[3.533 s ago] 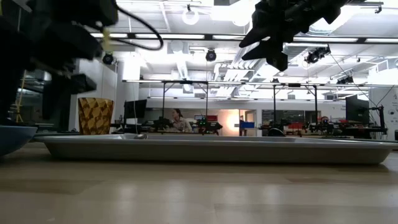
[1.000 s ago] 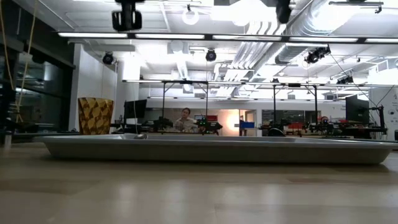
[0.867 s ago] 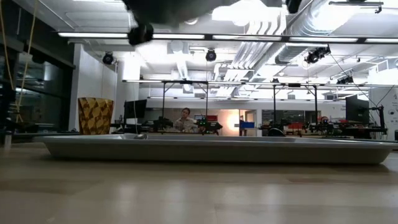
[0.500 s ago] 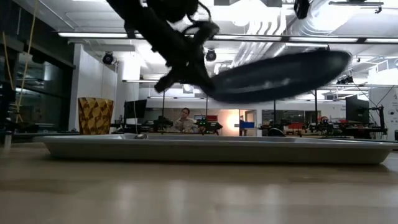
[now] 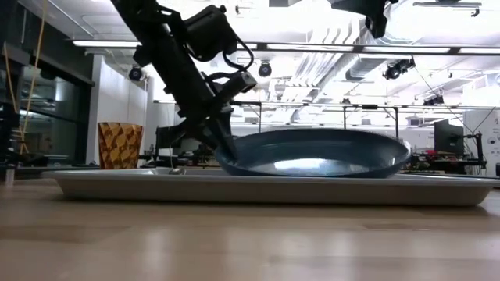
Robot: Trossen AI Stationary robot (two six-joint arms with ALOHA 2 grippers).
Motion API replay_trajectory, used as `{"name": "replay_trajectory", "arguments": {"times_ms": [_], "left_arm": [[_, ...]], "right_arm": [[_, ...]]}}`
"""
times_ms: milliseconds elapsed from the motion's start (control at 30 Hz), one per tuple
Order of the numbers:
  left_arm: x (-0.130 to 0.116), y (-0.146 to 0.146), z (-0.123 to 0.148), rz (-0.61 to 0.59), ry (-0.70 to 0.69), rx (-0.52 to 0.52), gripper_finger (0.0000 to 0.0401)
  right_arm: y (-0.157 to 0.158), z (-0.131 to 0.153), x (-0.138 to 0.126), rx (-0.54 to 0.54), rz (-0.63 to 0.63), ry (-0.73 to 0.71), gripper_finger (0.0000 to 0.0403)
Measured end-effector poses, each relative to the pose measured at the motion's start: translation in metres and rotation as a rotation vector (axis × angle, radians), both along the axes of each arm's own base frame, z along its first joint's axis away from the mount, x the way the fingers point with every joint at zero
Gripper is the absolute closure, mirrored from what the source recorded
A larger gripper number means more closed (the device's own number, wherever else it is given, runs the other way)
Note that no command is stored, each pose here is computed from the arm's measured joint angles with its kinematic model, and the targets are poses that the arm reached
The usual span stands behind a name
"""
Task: Pick and place plate/cup/fork/spoon on tray
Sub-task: Put the blue plate on the gray tray
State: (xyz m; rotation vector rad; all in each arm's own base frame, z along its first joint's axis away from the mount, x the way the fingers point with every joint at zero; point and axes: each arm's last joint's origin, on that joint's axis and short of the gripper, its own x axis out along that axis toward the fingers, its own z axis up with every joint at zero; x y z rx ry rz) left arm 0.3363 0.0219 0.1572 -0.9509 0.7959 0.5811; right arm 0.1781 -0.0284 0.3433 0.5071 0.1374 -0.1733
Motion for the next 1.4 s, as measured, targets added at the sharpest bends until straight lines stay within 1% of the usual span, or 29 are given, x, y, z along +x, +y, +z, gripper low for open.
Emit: {"name": "replay_trajectory", "arguments": {"times_ms": [133,200,300,400,467,567,833,933,1000,1067,1167,1233,1300,1400], "left_arm": [[-0.003,0.000,-0.002,0.029,0.040,0.003,0.0400],[-0.006,0.000,-0.004,0.033,0.075,0.002,0.0398],[-0.007,0.000,-0.004,0.026,0.086,0.009,0.0392],[-0.006,0.001,-0.004,0.007,0.080,0.041,0.0382],[-0.007,0.001,-0.004,0.014,0.093,0.071,0.0373],[-0.010,0.003,-0.006,0.026,0.124,0.110,0.0354],[-0.011,0.012,-0.006,0.004,0.144,0.145,0.0286],[-0.014,0.021,0.002,0.003,0.130,0.156,0.0258],[-0.017,0.029,0.013,0.001,0.098,0.158,0.0242],[-0.023,0.037,0.029,-0.010,0.049,0.167,0.0229],[-0.036,0.046,0.064,-0.053,-0.072,0.216,0.0219],[-0.045,0.049,0.092,-0.118,-0.186,0.291,0.0221],[-0.056,0.045,0.122,-0.183,-0.312,0.398,0.0235],[-0.078,0.032,0.162,-0.246,-0.470,0.564,0.0279]], "right_arm": [[0.000,-0.001,0.000,0.001,0.000,0.008,0.0269],[0.000,-0.001,0.000,0.002,0.000,0.012,0.0269],[0.000,-0.001,0.000,0.002,0.000,0.013,0.0269],[0.000,-0.002,0.000,0.001,0.000,0.016,0.0269],[0.000,-0.002,0.000,0.002,0.000,0.016,0.0269],[0.000,-0.002,0.000,0.002,0.000,0.016,0.0269],[0.000,-0.002,0.000,0.002,0.000,0.016,0.0269],[0.000,-0.002,0.000,0.004,0.000,0.015,0.0269],[0.000,-0.002,0.000,0.011,-0.002,0.015,0.0269],[-0.001,-0.004,0.001,0.042,-0.031,0.033,0.0269],[-0.003,-0.020,0.004,0.080,-0.101,0.181,0.0269],[-0.003,-0.037,0.006,0.114,-0.110,0.335,0.0269],[-0.001,-0.052,0.007,0.160,-0.092,0.486,0.0269],[0.007,-0.075,0.008,0.221,-0.059,0.714,0.0274]]}}
